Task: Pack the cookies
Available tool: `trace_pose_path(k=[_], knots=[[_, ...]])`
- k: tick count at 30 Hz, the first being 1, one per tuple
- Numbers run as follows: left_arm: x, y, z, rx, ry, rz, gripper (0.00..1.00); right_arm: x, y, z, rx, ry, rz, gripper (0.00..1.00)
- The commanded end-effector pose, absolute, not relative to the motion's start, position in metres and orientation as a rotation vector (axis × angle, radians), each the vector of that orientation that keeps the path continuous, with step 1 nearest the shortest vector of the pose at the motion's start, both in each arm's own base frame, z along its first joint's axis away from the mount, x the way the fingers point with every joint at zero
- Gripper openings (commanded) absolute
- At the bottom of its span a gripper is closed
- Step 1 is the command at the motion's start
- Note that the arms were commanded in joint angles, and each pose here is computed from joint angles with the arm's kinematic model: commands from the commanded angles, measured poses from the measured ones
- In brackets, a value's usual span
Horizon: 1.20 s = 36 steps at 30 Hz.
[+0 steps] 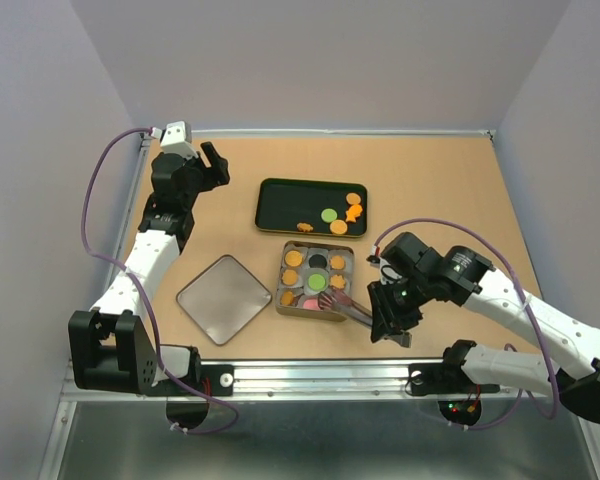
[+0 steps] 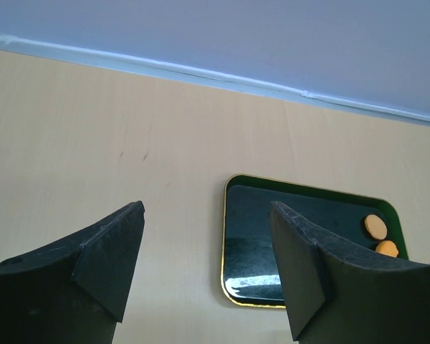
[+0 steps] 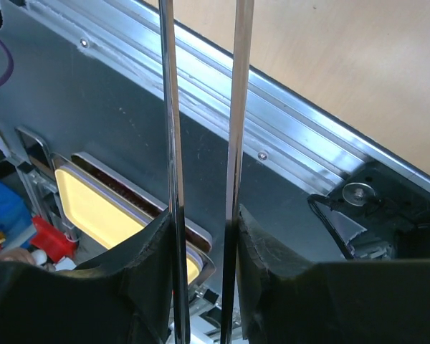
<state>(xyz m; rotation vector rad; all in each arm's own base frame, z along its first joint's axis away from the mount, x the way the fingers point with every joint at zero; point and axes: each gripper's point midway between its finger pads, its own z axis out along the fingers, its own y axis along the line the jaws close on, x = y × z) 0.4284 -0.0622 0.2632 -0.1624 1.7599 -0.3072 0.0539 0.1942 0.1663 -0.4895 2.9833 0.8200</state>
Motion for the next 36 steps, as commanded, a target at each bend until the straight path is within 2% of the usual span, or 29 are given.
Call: trace_pose_path(k=[1, 11, 15, 22, 27, 36], knots=[[0.430, -0.064, 0.286, -0.138, 1.699, -0.295, 0.80, 0.056, 0.191, 0.169, -0.463, 2.960, 0.789, 0.38], [0.430, -0.066, 0.285, -0.132, 1.702, -0.289, 0.80, 0.063, 0.179, 0.164, -0.471, 2.960, 0.661, 0.38], [0.430, -0.065, 0.286, -0.132, 1.701, -0.287, 0.80, 0.063, 0.179, 0.164, -0.496, 2.958, 0.659, 0.48], [0.431, -0.065, 0.286, -0.134, 1.700, -0.284, 0.80, 0.067, 0.178, 0.171, -0.506, 2.934, 0.646, 0.52], [0.430, -0.065, 0.286, -0.133, 1.702, -0.286, 0.80, 0.074, 0.179, 0.184, -0.509, 2.892, 0.637, 0.52], [0.430, -0.065, 0.287, -0.135, 1.700, -0.281, 0.80, 0.117, 0.206, 0.243, -0.474, 2.656, 0.689, 0.51]])
